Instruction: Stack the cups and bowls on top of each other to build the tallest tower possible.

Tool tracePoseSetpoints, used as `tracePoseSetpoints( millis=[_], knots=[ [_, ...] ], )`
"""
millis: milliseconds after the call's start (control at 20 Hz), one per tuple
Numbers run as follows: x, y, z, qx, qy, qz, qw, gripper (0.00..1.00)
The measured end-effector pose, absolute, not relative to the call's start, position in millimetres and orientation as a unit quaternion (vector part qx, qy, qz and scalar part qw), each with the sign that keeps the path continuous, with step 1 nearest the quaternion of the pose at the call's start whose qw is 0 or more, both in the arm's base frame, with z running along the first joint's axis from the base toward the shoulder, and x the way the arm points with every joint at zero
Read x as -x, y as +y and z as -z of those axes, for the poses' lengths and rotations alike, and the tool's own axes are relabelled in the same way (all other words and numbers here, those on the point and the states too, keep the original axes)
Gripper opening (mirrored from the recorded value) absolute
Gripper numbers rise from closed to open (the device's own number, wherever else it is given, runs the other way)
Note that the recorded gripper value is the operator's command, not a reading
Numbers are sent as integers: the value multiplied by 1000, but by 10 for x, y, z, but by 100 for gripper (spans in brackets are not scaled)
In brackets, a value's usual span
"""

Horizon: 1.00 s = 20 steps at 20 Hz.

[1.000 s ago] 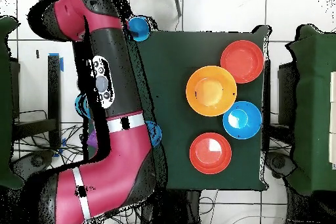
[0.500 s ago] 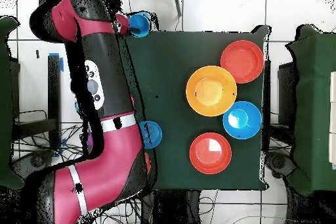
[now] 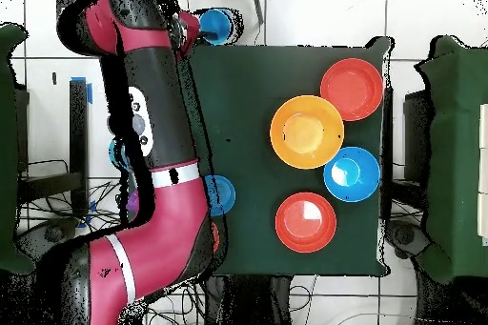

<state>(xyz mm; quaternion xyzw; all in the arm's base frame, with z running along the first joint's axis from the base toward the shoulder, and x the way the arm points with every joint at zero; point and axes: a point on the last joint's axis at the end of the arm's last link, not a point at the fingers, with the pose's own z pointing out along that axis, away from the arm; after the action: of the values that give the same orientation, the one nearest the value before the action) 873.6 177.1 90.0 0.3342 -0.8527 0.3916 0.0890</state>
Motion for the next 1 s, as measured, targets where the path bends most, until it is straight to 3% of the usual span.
tracePoseSetpoints(
  millis=[1000],
  knots=[
    [-8846, 1217, -1256, -307, -863, -382, 119, 0]
  ],
)
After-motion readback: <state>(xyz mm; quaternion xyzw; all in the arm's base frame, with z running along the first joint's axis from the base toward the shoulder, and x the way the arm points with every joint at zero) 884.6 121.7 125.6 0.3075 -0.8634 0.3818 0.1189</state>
